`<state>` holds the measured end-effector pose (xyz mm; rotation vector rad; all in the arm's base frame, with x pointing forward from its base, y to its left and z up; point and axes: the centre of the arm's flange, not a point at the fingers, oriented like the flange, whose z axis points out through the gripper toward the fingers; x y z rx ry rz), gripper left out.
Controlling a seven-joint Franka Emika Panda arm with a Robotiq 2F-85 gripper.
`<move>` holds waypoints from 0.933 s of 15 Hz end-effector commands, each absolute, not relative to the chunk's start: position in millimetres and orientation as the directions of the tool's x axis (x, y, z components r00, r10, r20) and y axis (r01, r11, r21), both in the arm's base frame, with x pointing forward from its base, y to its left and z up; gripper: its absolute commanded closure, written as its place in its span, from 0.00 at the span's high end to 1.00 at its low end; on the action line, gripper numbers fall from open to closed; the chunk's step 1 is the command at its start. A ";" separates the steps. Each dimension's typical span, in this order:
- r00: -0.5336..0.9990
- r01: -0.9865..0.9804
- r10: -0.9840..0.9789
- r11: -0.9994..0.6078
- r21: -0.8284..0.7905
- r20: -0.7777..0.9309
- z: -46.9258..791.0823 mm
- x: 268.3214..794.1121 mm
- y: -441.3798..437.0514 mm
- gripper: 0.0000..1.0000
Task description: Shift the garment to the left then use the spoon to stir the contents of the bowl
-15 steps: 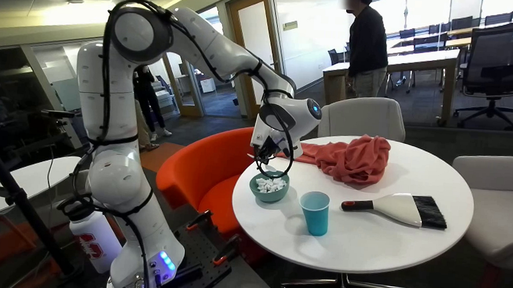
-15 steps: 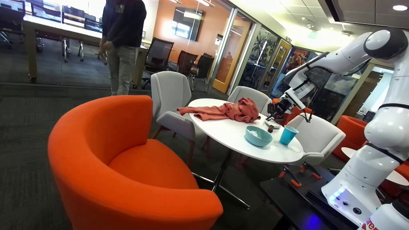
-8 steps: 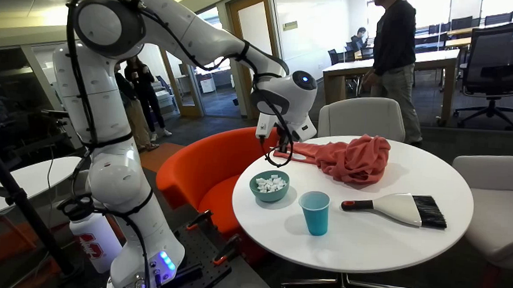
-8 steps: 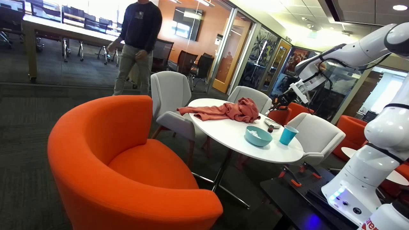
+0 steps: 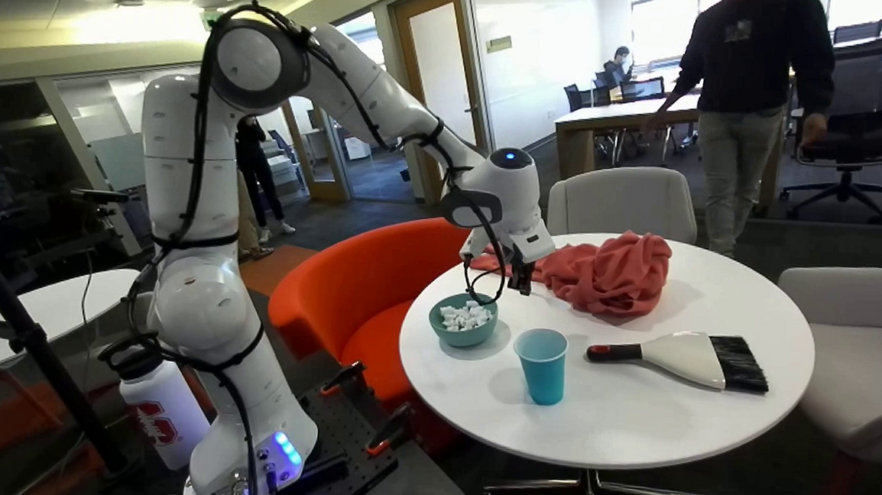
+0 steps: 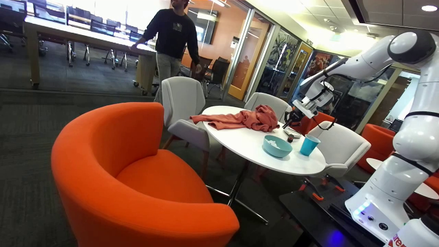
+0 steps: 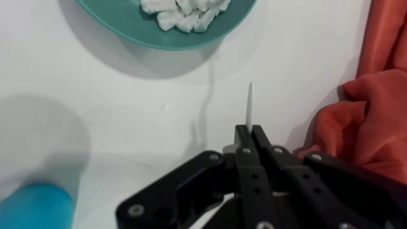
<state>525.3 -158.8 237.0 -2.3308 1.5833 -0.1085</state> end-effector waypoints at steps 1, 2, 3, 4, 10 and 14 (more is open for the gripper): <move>0.273 -0.945 -0.959 -0.254 -0.205 -0.069 210.8 553.0 -156.3 0.01; 0.255 -0.953 -0.965 -0.240 -0.185 -0.064 203.9 555.1 -155.6 0.01; 0.246 -0.959 -0.967 -0.231 -0.167 -0.074 198.1 556.4 -155.3 0.01; 0.236 -0.963 -0.969 -0.223 -0.151 -0.077 195.0 557.4 -154.7 0.14; 0.256 -0.956 -0.963 -0.240 -0.166 -0.082 221.7 549.9 -155.6 0.68; 0.315 -0.947 -0.938 -0.299 -0.121 -0.145 254.7 534.8 -154.0 0.98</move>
